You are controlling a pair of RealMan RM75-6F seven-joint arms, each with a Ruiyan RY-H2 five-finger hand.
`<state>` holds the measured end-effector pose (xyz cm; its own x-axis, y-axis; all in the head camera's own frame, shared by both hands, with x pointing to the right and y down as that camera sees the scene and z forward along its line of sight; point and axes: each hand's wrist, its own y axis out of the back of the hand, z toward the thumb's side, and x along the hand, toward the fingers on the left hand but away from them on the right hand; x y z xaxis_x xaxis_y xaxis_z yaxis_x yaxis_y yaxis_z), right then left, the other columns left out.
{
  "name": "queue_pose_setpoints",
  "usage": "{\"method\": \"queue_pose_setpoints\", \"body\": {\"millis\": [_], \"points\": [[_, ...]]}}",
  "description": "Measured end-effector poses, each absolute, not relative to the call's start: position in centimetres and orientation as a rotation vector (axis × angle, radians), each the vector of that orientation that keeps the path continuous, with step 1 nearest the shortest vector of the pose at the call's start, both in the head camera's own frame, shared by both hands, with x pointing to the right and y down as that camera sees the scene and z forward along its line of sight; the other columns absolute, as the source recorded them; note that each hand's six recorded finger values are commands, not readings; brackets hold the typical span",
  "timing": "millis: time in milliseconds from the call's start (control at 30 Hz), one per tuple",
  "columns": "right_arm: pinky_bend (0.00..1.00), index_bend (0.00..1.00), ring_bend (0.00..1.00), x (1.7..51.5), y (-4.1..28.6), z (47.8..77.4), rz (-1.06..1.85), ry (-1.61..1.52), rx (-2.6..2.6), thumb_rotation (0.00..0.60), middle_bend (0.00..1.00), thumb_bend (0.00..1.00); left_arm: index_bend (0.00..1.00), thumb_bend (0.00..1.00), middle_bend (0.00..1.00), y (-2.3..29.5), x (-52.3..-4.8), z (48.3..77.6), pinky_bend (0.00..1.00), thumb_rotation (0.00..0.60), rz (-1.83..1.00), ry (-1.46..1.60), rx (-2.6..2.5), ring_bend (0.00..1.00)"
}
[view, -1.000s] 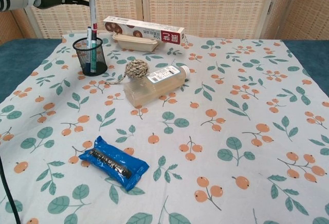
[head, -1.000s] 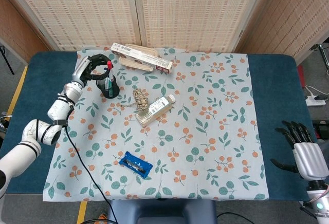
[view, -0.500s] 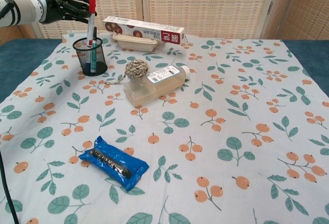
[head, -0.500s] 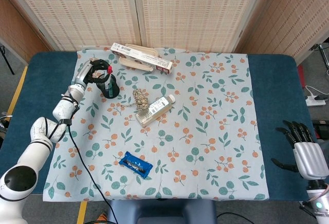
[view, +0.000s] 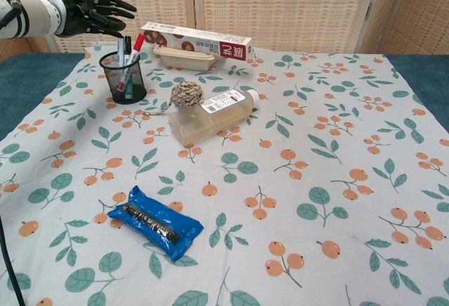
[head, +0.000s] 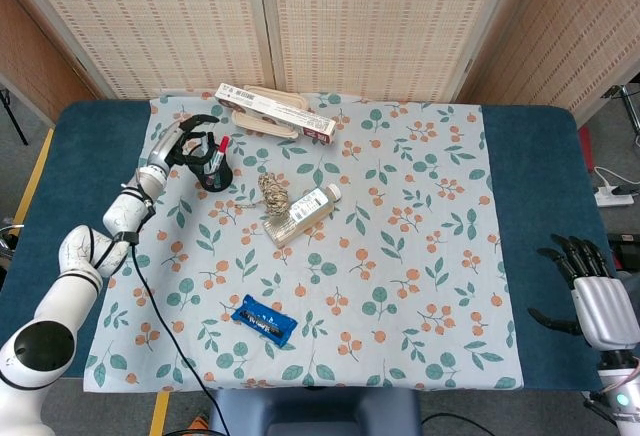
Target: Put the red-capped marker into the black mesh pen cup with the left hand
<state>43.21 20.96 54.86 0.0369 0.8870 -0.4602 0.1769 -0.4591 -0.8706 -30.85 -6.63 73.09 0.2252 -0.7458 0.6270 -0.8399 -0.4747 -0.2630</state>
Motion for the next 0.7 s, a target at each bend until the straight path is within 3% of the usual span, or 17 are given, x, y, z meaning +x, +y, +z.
{"method": "queue_pose_setpoints", "body": {"millis": [167, 333, 500, 633, 700], "points": [[0.00, 0.22, 0.05, 43.2, 21.0, 54.8, 1.462, -1.091, -1.713, 0.600, 0.08, 0.00, 0.05, 0.42, 0.00, -7.0, -31.1, 72.8, 0.07, 0.600, 1.074, -1.562, 2.344, 0.00], [0.00, 0.22, 0.05, 43.0, 21.0, 54.8, 1.446, -1.097, -1.740, 0.600, 0.08, 0.00, 0.15, 0.41, 0.06, -7.9, -31.6, 71.3, 0.13, 0.600, 1.129, -1.610, 2.470, 0.00], [0.00, 0.22, 0.05, 42.9, 21.0, 54.5, 1.418, -1.100, -1.763, 0.600, 0.08, 0.00, 0.21, 0.42, 0.11, -8.1, -32.6, 68.6, 0.14, 0.600, 1.364, -1.633, 2.770, 0.00], [0.00, 0.22, 0.05, 42.7, 21.1, 54.6, 1.411, -1.089, -1.779, 0.600, 0.08, 0.00, 0.23, 0.42, 0.12, -5.8, -33.3, 66.7, 0.14, 0.600, 1.631, -1.611, 3.016, 0.01], [0.00, 0.22, 0.05, 42.4, 21.2, 54.6, 1.401, -1.077, -1.795, 0.600, 0.08, 0.00, 0.22, 0.42, 0.13, -3.1, -33.1, 66.0, 0.14, 0.600, 1.771, -1.576, 3.130, 0.01]]}}
